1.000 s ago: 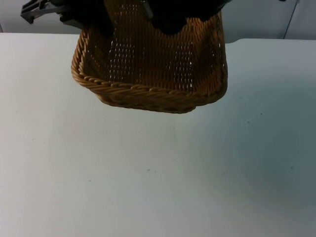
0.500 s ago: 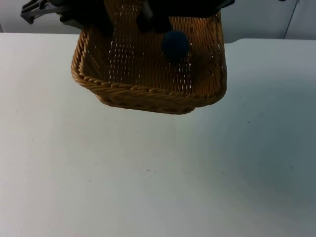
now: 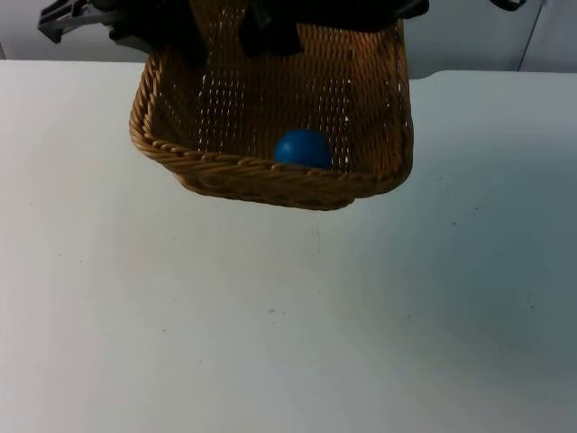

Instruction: Pick up the basket with the left hand and place the ball into the basket with the right hand.

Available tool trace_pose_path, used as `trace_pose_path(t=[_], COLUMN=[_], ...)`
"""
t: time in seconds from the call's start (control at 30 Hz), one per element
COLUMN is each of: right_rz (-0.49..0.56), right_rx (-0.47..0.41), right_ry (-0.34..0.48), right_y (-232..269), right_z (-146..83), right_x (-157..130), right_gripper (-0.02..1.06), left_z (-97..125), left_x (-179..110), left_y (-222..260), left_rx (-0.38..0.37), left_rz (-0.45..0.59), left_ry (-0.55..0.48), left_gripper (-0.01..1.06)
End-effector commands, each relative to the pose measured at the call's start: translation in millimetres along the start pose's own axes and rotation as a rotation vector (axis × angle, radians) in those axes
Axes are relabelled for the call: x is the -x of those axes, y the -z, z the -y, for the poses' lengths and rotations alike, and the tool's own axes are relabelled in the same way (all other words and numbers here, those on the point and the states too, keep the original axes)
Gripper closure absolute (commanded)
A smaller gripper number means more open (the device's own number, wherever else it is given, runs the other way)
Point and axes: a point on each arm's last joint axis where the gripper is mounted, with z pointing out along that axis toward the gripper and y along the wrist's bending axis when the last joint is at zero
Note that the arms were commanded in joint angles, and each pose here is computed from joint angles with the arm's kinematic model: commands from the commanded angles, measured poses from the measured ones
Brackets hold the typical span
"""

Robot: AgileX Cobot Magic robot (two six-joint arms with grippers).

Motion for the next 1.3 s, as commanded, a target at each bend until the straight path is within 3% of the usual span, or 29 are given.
trace_pose_path(t=[0.0, 0.5, 0.9, 1.17, 1.27], right_rz=[-0.012, -0.018, -0.021, -0.020, -0.005], right_rx=[0.006, 0.009, -0.030, -0.159, -0.226], right_ry=[0.002, -0.017, 0.006, -0.050, -0.060], right_y=[12, 78, 87, 94, 106], right_z=[-2, -2, 2, 43, 75], right_x=[5, 24, 26, 24, 22], right_gripper=[0.00, 0.00, 0.00, 0.00, 0.00], left_z=[4, 4, 4, 4, 4], left_x=[5, 5, 4, 4, 5], left_y=[6, 6, 6, 6, 6], left_rx=[-0.029, -0.026, -0.026, -0.026, -0.025], left_rz=[0.036, 0.036, 0.031, 0.034, 0.036], left_ry=[0.019, 0.015, 0.015, 0.015, 0.014], left_gripper=[1.05, 1.05, 1.05, 1.05, 1.05])
